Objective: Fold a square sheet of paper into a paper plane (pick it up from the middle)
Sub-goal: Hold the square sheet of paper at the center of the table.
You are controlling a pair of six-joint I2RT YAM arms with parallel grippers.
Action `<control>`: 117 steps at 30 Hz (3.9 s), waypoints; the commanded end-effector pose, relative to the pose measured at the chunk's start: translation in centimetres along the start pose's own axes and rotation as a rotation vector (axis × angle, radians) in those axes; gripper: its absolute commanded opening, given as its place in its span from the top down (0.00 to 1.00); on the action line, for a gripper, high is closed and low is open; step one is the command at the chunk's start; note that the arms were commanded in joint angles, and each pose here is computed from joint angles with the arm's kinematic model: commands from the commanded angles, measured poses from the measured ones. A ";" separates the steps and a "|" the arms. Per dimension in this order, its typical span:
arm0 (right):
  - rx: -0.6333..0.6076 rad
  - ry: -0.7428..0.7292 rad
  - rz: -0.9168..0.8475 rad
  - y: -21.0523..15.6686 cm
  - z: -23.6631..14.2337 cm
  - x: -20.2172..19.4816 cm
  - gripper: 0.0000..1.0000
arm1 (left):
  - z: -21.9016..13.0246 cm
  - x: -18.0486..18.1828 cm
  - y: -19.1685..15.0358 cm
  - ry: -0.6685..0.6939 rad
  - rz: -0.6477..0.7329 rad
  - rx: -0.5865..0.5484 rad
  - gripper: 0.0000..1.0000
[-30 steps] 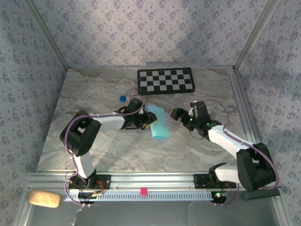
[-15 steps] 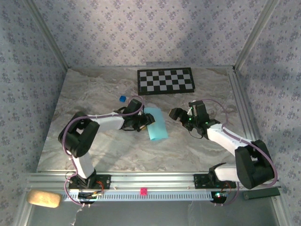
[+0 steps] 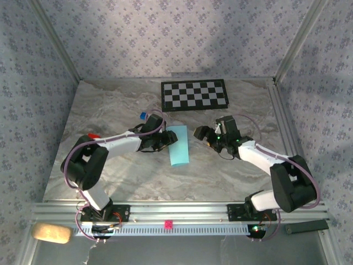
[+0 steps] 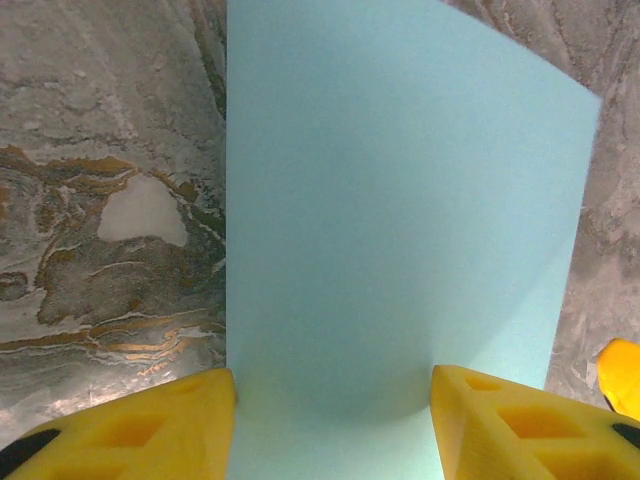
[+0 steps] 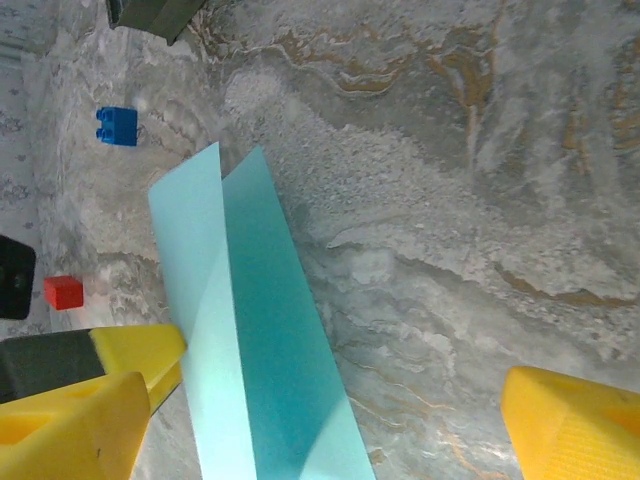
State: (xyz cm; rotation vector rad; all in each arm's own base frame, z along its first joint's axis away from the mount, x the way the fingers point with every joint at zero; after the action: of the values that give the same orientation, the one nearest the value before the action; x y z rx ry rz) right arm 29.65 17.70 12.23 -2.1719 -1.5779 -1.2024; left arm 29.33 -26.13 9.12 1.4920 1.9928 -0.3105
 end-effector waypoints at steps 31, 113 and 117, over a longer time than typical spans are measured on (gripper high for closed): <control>0.396 0.040 -0.160 -4.7 6.9 3.0 0.61 | 2.3 3.3 0.5 0.148 -0.088 -0.019 0.44; 0.070 -0.009 0.093 0.6 0.3 -0.8 0.53 | 3.3 2.4 1.0 0.034 0.097 0.145 0.57; 0.076 -0.002 0.093 0.2 0.4 -0.8 0.52 | 3.6 2.8 0.8 0.105 0.119 0.152 0.57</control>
State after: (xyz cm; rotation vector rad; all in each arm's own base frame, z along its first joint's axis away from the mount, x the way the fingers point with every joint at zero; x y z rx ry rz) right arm 30.66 17.40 11.89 -2.1718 -1.4510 -1.1244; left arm 31.16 -26.16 6.24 1.6711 1.9239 -0.4154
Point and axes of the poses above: each hand's point on the last joint's axis, 136 mm out from that joint toward the fingers, its own z axis out along the fingers, its own x axis along the line the jaws close on, y = z × x, the point moved 4 cm from there along -z, back along the fingers
